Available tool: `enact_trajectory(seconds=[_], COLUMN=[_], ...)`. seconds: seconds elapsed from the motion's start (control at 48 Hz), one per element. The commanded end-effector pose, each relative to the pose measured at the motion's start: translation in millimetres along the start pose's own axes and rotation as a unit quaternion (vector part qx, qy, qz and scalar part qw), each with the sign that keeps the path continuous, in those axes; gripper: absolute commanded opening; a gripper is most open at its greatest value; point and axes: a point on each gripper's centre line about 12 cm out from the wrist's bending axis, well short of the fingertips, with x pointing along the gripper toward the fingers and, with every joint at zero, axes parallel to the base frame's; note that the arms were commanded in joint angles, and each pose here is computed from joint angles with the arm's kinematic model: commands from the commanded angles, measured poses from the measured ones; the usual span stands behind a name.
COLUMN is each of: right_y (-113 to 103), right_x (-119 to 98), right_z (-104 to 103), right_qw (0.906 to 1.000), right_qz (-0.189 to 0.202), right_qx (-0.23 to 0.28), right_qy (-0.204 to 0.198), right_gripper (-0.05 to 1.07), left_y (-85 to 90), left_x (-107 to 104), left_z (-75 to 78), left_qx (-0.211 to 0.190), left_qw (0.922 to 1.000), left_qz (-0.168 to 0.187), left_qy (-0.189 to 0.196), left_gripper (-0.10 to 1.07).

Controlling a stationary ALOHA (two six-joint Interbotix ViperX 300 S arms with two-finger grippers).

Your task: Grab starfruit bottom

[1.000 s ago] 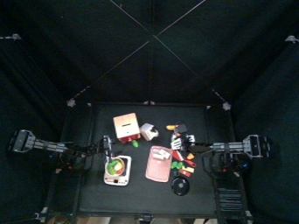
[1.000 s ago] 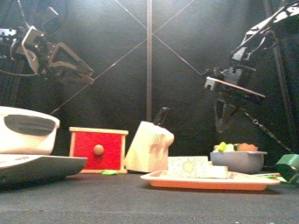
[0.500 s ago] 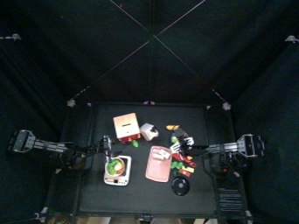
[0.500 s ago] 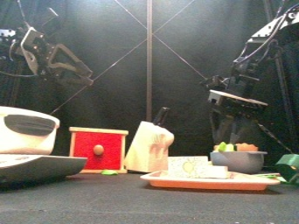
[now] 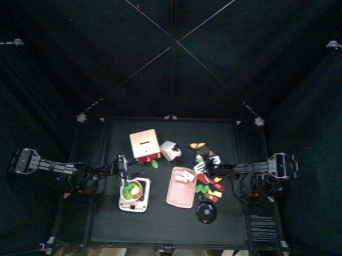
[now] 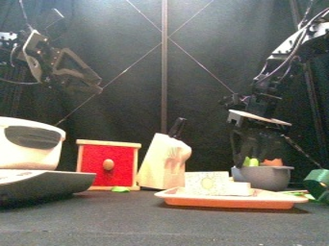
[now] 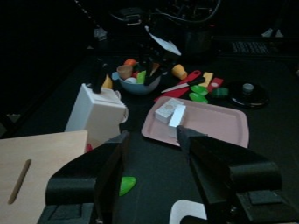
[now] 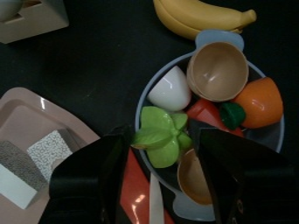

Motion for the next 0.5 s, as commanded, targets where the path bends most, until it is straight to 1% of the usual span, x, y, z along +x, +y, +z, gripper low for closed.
enact_trajectory(seconds=[0.0, 0.083, 0.167, 0.271, 0.479], right_y=[7, 11, 12, 11, 17], right_x=[-16, -24, -31, -35, -40], right_z=[14, 18, 21, 21, 28], right_qw=[0.9994, 0.9989, 0.9987, 0.9988, 0.9979], right_qz=[0.025, 0.032, 0.031, 0.025, 0.037], right_qx=[0.015, 0.017, 0.014, 0.013, 0.013], right_qy=[-0.020, -0.029, -0.038, -0.041, -0.052], right_gripper=[0.65, 0.65, 0.65, 0.65, 0.65], left_y=[0.6, 0.2, 0.2, 0.2, 0.3], left_x=[1, 1, 1, 1, 1], left_z=[5.2, 5.2, 5.2, 5.2, 4.3], left_qx=[-0.001, 0.000, -0.001, -0.001, -0.001], left_qw=[1.0000, 1.0000, 1.0000, 1.0000, 1.0000], left_qz=[0.002, 0.001, 0.001, 0.001, 0.001], left_qy=[-0.007, -0.007, -0.007, -0.007, -0.007], left_gripper=[0.85, 0.85, 0.85, 0.85, 0.85])
